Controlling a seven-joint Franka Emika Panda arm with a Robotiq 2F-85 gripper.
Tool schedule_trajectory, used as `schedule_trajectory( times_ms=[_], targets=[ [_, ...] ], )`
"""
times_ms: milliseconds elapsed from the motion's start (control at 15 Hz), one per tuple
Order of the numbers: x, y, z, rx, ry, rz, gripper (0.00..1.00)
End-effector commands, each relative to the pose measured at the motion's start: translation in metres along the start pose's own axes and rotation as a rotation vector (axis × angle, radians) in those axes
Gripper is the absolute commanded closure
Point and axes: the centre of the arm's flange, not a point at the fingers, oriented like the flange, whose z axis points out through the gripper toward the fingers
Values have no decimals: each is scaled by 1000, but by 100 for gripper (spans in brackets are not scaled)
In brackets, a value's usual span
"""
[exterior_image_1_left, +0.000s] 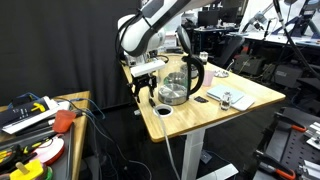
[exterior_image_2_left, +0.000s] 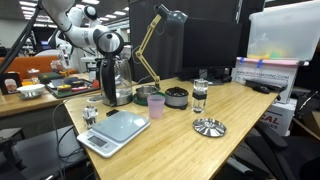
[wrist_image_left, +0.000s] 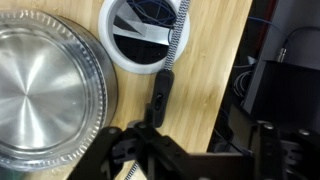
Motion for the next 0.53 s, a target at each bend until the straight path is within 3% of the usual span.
schedule_trajectory(
  times_ms=[0, 333, 467],
  targets=[
    [-4, -4, -11, 17, 64, -22, 0],
    [-10, -15, -38, 63, 124, -64, 0],
    [0, -22, -35, 59, 111, -40, 0]
  ],
)
